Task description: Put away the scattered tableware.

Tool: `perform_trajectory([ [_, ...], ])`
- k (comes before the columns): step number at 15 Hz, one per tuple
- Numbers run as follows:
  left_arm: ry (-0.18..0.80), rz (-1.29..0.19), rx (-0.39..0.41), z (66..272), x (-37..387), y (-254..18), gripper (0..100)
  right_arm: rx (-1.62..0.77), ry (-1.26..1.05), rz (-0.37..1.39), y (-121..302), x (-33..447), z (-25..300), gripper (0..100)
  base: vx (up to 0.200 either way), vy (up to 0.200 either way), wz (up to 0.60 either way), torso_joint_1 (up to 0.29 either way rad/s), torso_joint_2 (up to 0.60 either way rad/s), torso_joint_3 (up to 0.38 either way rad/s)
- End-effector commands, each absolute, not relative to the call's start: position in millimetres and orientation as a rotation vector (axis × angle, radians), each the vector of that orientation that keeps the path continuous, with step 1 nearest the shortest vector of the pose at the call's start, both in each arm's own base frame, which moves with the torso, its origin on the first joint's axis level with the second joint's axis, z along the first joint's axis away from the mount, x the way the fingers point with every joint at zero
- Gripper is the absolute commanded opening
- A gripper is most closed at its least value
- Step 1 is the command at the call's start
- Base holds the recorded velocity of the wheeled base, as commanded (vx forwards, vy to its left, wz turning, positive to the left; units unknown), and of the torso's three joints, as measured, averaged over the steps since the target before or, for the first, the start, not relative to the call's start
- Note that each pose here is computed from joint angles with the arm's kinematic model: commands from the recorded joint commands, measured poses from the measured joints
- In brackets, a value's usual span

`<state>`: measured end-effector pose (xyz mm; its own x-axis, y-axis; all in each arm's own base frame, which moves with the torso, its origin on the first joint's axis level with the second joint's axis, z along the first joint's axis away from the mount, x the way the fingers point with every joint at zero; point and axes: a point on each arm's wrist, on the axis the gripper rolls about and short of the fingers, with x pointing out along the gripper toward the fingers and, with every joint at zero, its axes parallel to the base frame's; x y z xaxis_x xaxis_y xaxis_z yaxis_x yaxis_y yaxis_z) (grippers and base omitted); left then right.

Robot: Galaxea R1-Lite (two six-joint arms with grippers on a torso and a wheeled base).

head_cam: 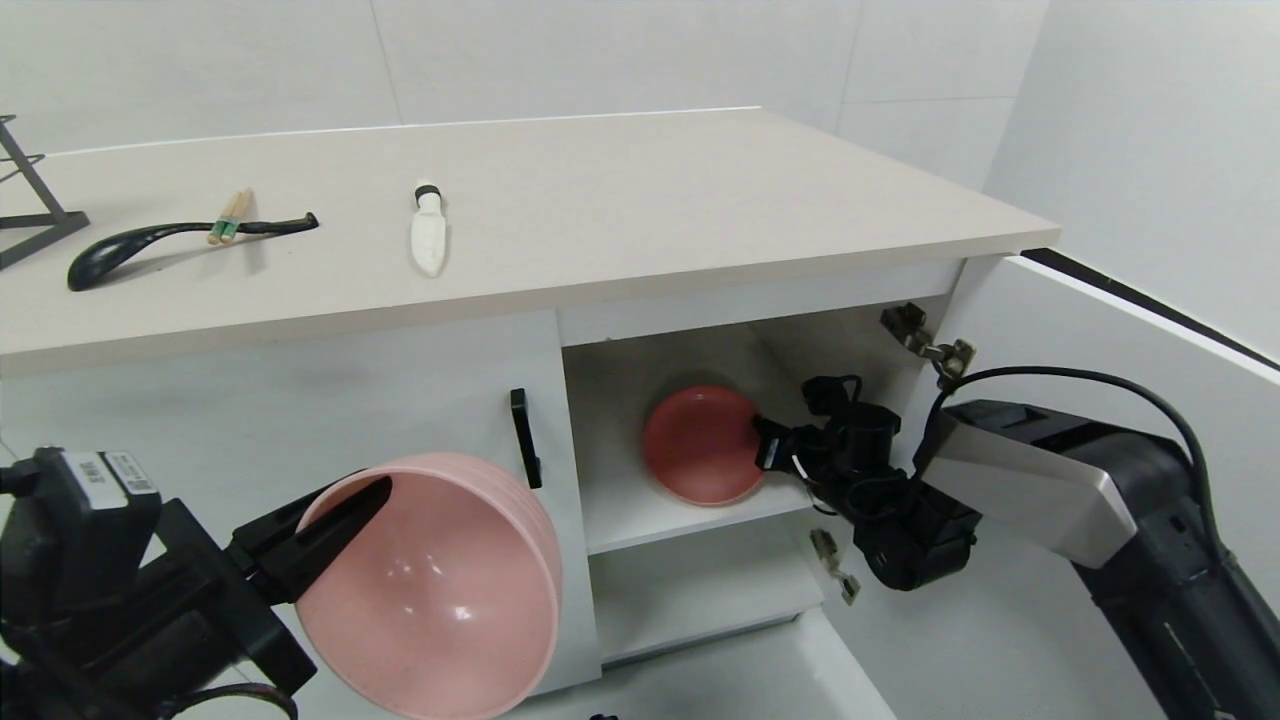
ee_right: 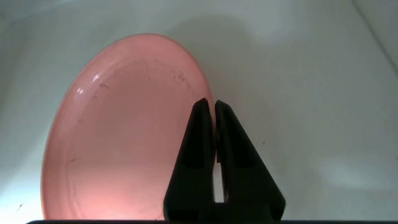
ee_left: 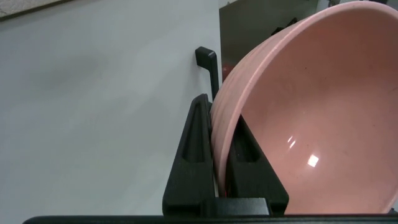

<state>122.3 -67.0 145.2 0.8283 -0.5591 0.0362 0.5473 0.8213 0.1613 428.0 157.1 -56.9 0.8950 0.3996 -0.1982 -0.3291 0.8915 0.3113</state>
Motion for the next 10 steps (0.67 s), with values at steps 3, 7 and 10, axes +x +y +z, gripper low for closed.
perform_trajectory([
  [3,-0.082,-0.590,0.147,145,123,-67,0,0.274,0.259,0.377,155,430,-60,100,0.000,0.000,0.00,0.000,0.00,0.000],
  [7,-0.077,-0.590,0.148,144,123,-67,0,0.097,0.083,0.358,145,420,-30,100,0.000,0.000,0.00,0.000,0.00,0.000],
  [10,-0.067,-0.592,0.151,143,123,-67,0,0.065,0.104,0.459,160,354,8,100,0.000,0.000,0.00,0.000,0.00,0.000],
])
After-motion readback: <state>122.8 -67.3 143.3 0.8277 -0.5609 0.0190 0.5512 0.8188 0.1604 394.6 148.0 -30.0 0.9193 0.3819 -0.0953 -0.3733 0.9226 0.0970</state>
